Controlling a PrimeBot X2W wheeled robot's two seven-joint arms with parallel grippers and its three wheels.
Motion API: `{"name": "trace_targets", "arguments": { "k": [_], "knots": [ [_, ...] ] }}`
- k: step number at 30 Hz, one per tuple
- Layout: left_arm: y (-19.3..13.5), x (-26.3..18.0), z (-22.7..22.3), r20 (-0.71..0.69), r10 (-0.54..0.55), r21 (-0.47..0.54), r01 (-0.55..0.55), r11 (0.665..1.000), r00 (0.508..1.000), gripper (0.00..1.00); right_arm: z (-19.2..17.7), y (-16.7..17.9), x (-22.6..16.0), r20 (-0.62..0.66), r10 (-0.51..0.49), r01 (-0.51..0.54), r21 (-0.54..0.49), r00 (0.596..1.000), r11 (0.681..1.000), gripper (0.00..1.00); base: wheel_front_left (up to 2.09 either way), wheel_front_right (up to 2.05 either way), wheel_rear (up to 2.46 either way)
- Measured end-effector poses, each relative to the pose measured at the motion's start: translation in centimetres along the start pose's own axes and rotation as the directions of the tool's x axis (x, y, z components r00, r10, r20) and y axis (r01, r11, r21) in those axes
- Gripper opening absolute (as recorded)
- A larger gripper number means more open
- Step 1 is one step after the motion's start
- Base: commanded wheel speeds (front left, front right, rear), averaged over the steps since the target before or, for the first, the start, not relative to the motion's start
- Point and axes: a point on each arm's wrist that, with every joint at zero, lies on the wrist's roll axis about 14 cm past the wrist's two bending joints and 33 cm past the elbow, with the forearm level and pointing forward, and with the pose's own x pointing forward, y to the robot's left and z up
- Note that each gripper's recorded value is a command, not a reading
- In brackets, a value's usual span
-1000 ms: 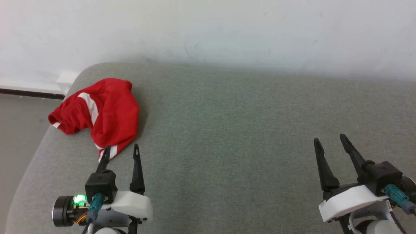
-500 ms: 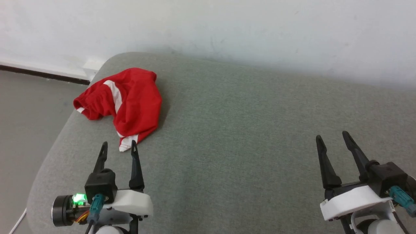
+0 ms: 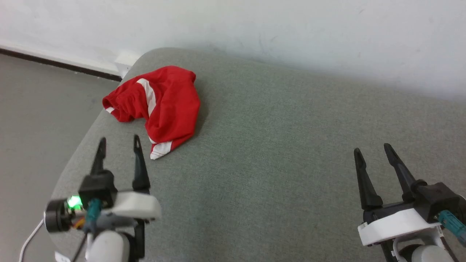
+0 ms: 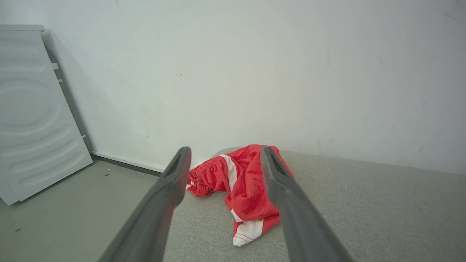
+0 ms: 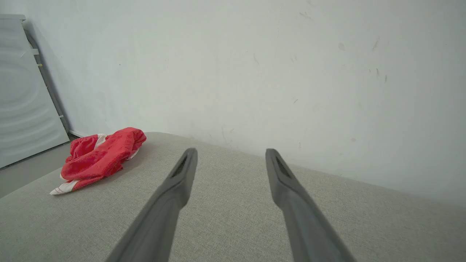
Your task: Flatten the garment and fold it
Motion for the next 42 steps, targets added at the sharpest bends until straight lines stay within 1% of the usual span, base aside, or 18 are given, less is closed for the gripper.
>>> {"name": "trace_targets", "arguments": {
  "k": [3,7,12,15,16,18,20,22,24,26,28,30,33,35,38,39,42],
  "knots": [
    [0.7,1.7,1.1,0.038,-0.001,0.007,0.001,1.000,0.999,1.00,-0.3,0.2,0.3,-0.001,0.009,-0.009,0.006,1.000,1.000,1.00,0.00,0.00,0.00],
    [0.8,4.9,2.7,0.091,-0.045,0.055,0.040,0.998,0.995,1.00,-0.8,0.3,1.0,-0.001,0.017,-0.017,0.004,1.000,1.000,1.00,0.00,0.00,0.00],
    [-0.3,9.0,1.7,0.046,-0.128,0.125,0.122,0.985,0.991,1.00,-1.3,-0.2,2.0,0.006,0.016,-0.016,0.004,1.000,1.000,1.00,0.00,0.00,0.00],
    [-1.5,11.7,1.1,-0.019,-0.187,0.163,0.188,0.969,0.982,1.00,-1.7,-0.7,2.6,0.008,0.010,-0.011,0.007,1.000,1.000,1.00,0.00,0.00,0.00],
    [-1.9,12.5,0.7,-0.057,-0.212,0.185,0.219,0.958,0.976,1.00,-1.9,-0.9,2.7,0.008,0.008,-0.008,0.006,1.000,1.000,1.00,0.00,0.00,0.00],
    [-2.7,13.8,-0.6,-0.149,-0.258,0.244,0.288,0.926,0.955,1.00,-2.2,-1.4,3.0,0.009,0.003,-0.003,0.003,1.000,1.000,1.00,0.00,0.00,0.00],
    [-3.3,14.9,-2.2,-0.245,-0.271,0.268,0.334,0.904,0.931,1.00,-2.6,-1.9,3.3,0.006,-0.004,0.004,0.003,1.000,1.000,1.00,0.00,0.00,0.00],
    [-3.8,15.8,-3.9,-0.338,-0.269,0.264,0.365,0.893,0.902,1.00,-3.0,-2.5,3.5,0.006,-0.015,0.015,0.003,1.000,1.000,1.00,0.00,0.00,0.00],
    [-4.3,16.4,-5.7,-0.428,-0.260,0.236,0.385,0.892,0.865,1.00,-3.4,-3.0,3.7,0.003,-0.024,0.024,0.004,1.000,1.000,1.00,0.00,0.00,0.00],
    [-5.6,16.4,-7.7,-0.521,-0.270,0.177,0.412,0.894,0.810,1.00,-3.9,-3.5,3.8,-0.003,-0.033,0.033,0.005,0.999,0.999,1.00,0.00,0.00,0.00],
    [-7.0,15.9,-9.9,-0.616,-0.285,0.145,0.462,0.875,0.734,1.00,-4.4,-4.0,3.9,-0.007,-0.043,0.043,0.006,0.999,0.999,1.00,0.00,0.00,0.00],
    [-7.4,15.4,-11.8,-0.696,-0.279,0.113,0.485,0.867,0.661,1.00,-4.9,-4.5,4.0,-0.013,-0.051,0.051,0.006,0.999,0.999,1.00,0.00,0.00,0.00],
    [-6.3,15.0,-14.3,-0.793,-0.222,0.130,0.514,0.848,0.567,1.00,-5.3,-5.3,4.3,-0.010,-0.066,0.066,0.006,0.998,0.998,1.00,0.00,0.00,0.00],
    [-5.7,14.2,-16.1,-0.852,-0.188,0.115,0.526,0.843,0.488,1.00,-5.7,-5.8,4.4,-0.012,-0.076,0.076,0.005,0.997,0.997,1.00,0.00,0.00,0.00],
    [-5.8,12.3,-18.7,-0.919,-0.157,0.083,0.565,0.821,0.363,1.00,-6.5,-6.6,4.2,-0.025,-0.094,0.094,0.004,0.995,0.996,1.00,0.00,0.00,0.00],
    [-6.0,12.1,-19.2,-0.927,-0.156,0.072,0.571,0.818,0.340,1.00,-6.8,-6.7,4.1,-0.032,-0.098,0.098,0.004,0.995,0.995,1.00,0.00,0.00,0.00],
    [-5.9,12.6,-19.7,-0.943,-0.141,0.065,0.581,0.811,0.302,1.00,-7.5,-7.1,4.1,-0.041,-0.102,0.103,0.005,0.994,0.995,1.00,0.00,0.00,0.00]
  ]
}}
